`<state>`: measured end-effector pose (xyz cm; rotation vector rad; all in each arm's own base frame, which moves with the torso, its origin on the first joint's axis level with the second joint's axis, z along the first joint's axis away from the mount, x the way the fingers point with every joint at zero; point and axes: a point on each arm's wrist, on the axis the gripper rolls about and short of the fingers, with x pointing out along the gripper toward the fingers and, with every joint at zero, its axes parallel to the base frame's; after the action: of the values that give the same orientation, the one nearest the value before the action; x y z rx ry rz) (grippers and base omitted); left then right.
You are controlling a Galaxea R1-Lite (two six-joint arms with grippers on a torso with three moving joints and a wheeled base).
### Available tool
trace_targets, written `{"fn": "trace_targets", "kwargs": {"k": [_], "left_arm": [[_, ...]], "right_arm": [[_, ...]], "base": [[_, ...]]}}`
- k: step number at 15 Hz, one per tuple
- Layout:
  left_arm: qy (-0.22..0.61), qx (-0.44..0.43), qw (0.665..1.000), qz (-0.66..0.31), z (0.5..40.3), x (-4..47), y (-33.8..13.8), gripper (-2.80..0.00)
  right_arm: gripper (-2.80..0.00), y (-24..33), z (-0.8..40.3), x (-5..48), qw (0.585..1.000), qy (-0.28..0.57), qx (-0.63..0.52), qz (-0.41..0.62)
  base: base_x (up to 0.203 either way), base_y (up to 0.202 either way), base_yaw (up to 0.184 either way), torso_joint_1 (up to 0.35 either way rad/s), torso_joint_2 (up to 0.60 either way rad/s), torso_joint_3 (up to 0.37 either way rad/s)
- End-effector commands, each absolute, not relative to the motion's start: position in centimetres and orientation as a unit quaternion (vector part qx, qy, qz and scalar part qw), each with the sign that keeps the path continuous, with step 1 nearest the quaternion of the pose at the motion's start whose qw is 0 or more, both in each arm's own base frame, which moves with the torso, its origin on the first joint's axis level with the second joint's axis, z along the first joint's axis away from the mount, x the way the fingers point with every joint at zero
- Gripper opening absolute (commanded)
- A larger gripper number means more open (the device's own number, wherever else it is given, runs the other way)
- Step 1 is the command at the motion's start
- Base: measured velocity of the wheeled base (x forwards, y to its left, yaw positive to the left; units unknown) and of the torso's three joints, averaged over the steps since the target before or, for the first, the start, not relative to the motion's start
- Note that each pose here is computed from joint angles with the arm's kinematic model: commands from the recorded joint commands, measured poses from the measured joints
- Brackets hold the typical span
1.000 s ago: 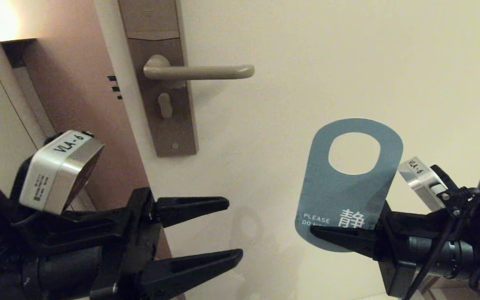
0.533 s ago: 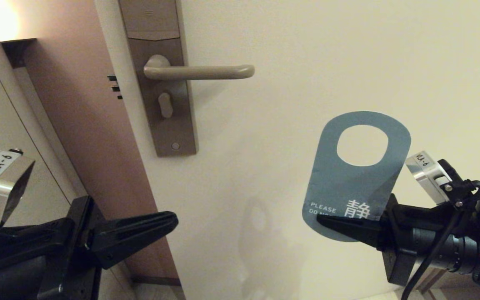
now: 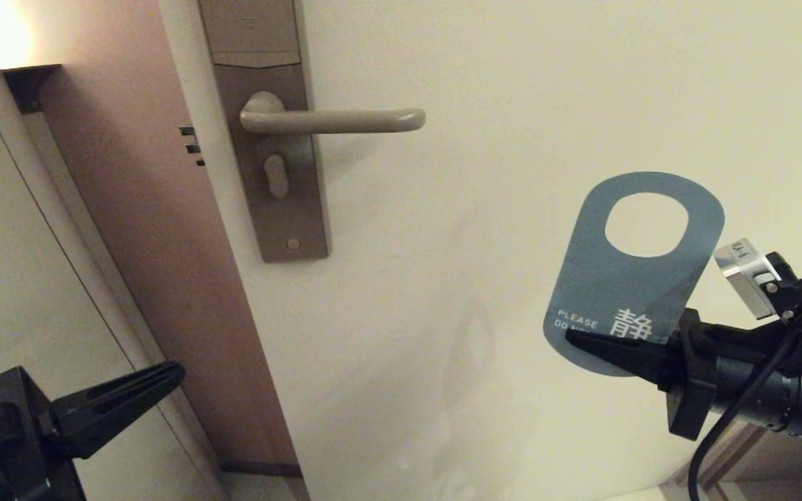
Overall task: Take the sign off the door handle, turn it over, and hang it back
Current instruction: Hang the sign back with the other side facing out
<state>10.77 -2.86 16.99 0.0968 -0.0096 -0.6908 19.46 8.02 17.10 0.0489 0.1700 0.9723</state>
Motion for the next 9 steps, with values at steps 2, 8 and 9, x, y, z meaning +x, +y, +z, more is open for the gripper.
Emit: {"fn": "trace_targets", "kwargs": {"k": [2,8,9], "left_arm": [[-0.020,0.052,0.969,-0.240,16.7,8.7,-1.8,-2.80],[0.005,0.046,0.995,-0.091,14.5,4.1,-0.6,-2.80],[0.010,0.045,0.996,-0.078,14.0,3.3,-0.4,-2.80]], "right_arm": [[-2.80,7.5,17.4,19.5,0.886,0.072,0.020,0.458],[-2.80,7.2,17.9,19.3,0.889,0.059,0.017,0.454],[-2.80,7.1,17.9,19.4,0.890,0.058,0.017,0.452]], "base": [[0.000,0.000,0.000,0.000,0.00,0.000],[0.000,0.000,0.000,0.000,0.00,0.000],[0.000,0.000,0.000,0.000,0.00,0.000]]}}
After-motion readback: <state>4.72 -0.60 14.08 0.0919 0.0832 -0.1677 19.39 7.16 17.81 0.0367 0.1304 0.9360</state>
